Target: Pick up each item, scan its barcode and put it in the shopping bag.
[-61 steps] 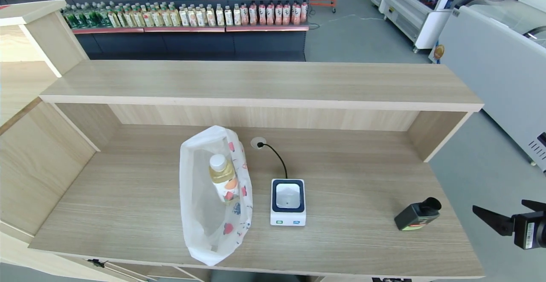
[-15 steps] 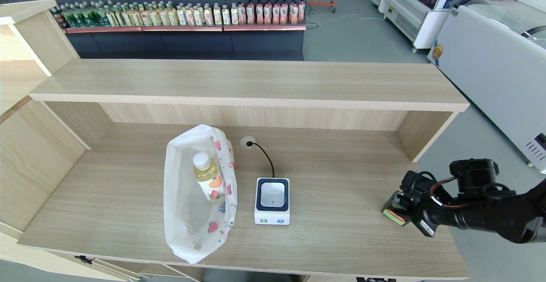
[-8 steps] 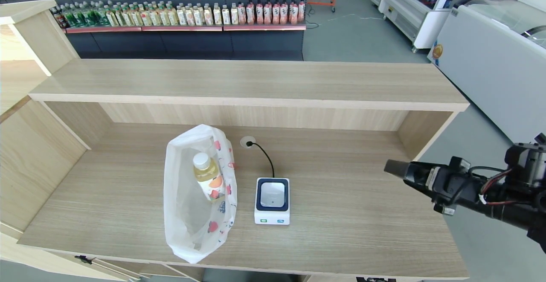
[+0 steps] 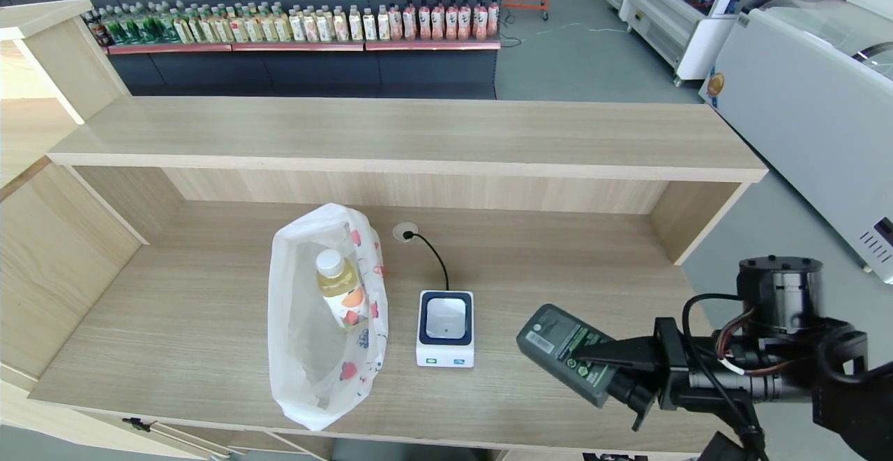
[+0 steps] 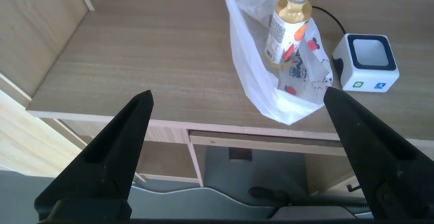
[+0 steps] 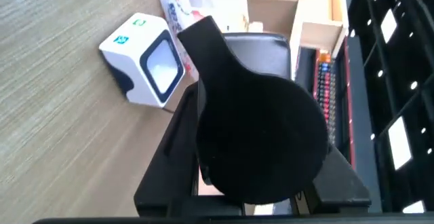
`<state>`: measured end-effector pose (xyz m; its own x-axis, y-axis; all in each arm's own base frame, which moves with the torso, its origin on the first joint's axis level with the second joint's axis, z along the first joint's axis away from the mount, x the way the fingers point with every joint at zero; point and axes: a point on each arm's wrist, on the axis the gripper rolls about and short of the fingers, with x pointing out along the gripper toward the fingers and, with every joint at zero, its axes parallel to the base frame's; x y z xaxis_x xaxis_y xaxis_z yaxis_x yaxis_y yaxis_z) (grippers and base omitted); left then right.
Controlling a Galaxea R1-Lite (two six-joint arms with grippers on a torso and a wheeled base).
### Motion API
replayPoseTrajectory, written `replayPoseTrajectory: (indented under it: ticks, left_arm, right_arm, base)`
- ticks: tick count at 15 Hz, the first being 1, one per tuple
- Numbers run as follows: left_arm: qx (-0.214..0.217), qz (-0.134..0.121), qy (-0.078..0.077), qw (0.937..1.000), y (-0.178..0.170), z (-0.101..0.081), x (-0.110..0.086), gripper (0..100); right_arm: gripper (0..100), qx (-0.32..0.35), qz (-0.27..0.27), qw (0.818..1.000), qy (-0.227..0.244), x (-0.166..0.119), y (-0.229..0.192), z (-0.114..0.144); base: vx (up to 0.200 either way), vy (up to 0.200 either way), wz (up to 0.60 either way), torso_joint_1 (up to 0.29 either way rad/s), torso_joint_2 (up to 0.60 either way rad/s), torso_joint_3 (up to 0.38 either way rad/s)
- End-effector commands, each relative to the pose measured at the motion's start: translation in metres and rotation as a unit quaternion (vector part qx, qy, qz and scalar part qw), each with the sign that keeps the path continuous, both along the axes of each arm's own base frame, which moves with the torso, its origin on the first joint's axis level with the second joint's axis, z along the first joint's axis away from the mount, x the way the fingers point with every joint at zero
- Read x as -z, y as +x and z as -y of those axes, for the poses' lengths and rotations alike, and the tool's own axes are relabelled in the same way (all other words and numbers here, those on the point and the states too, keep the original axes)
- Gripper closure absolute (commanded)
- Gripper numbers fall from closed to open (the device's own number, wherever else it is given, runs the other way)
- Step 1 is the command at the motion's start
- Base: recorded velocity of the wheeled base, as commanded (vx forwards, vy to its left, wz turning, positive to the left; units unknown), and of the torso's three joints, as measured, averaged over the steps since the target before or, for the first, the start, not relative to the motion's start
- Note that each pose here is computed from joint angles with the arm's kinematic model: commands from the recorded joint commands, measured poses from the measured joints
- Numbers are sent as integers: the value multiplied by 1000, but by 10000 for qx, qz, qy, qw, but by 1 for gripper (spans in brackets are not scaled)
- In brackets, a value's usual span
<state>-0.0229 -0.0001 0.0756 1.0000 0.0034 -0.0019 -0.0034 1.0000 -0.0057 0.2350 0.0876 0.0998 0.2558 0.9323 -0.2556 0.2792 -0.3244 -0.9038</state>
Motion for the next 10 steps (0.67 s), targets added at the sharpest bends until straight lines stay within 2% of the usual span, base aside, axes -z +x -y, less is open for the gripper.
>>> replayPoseTrajectory:
  ticks: [1, 5, 7, 10]
  left_arm:
    - [2, 2, -2, 10000, 0, 0, 0, 0]
    - [2, 2, -2, 10000, 0, 0, 0, 0]
    - [2, 2, -2, 10000, 0, 0, 0, 0]
    - [2, 2, -2, 10000, 0, 0, 0, 0]
  right_arm:
    - [100, -734, 40, 9971, -202, 22, -1, -29]
    - [100, -944, 273, 9948, -252, 30, 3, -38]
    - [100, -995, 683, 9927, -74, 26, 9, -40]
    - [100, -1047, 865, 9907, 18, 22, 15, -44]
  base:
    - [0, 0, 0, 0, 0, 0]
    - [0, 0, 0, 0, 0, 0]
    - [0, 0, 0, 0, 0, 0]
    - [0, 0, 0, 0, 0, 0]
